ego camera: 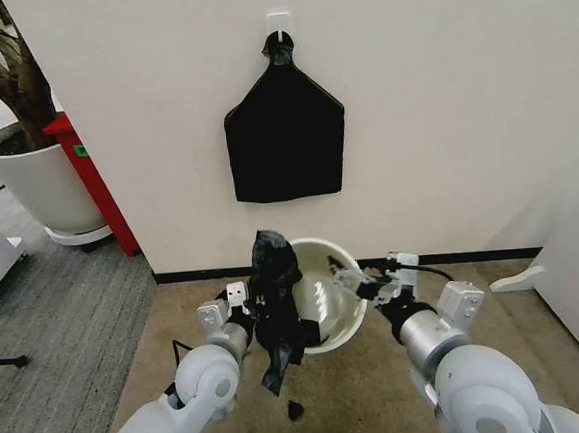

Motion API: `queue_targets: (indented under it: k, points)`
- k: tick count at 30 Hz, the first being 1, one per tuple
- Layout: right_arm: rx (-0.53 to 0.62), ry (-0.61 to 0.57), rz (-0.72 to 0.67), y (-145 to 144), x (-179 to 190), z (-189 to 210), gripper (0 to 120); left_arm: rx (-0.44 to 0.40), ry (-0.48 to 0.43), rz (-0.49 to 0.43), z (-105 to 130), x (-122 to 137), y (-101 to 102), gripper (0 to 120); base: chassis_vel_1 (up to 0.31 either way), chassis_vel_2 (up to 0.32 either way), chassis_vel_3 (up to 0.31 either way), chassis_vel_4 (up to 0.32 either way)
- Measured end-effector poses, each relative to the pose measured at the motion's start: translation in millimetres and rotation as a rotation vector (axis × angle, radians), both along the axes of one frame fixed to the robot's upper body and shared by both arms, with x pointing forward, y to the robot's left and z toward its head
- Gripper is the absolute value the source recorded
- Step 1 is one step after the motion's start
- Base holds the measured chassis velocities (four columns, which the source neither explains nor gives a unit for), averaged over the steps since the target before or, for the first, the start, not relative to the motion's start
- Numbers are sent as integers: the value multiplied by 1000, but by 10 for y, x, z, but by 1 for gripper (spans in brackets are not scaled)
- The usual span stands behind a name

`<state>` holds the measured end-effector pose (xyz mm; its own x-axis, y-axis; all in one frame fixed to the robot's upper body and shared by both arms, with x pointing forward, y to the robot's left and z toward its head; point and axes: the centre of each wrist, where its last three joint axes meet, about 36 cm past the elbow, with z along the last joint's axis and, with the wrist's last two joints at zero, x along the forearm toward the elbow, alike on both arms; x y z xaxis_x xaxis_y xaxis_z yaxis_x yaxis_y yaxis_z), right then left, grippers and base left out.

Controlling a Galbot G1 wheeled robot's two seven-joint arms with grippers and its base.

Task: Place the garbage bag over the trash bin.

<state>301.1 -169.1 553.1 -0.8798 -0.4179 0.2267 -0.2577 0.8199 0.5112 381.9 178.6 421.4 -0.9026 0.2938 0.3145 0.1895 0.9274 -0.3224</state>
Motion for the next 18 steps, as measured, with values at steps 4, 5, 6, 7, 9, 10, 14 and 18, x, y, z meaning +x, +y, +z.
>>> queue_targets:
  k: [4,5,6,7,9,10,14,18]
  points:
    - [61,38,28,111,172,-4,100,21,-65,-16,-34,-21,18,1,0,0,0,0]
    - [67,46,30,153,222,-23,100,25,-81,-22,-41,-27,25,1,0,0,0,0]
    - [71,54,30,181,257,-37,100,28,-90,-26,-44,-30,30,1,0,0,0,0]
    - [71,54,30,181,257,-37,100,28,-90,-26,-44,-30,30,1,0,0,0,0]
    - [79,80,21,248,356,-76,100,34,-108,-37,-51,-37,43,1,0,0,0,0]
    - [79,87,17,268,386,-90,100,33,-112,-40,-54,-40,45,1,0,0,0,0]
    - [69,104,6,325,464,-143,100,32,-121,-46,-77,-50,49,1,0,0,0,0]
    - [41,131,-22,412,549,-187,100,32,-125,-52,-86,-76,40,1,0,0,0,0]
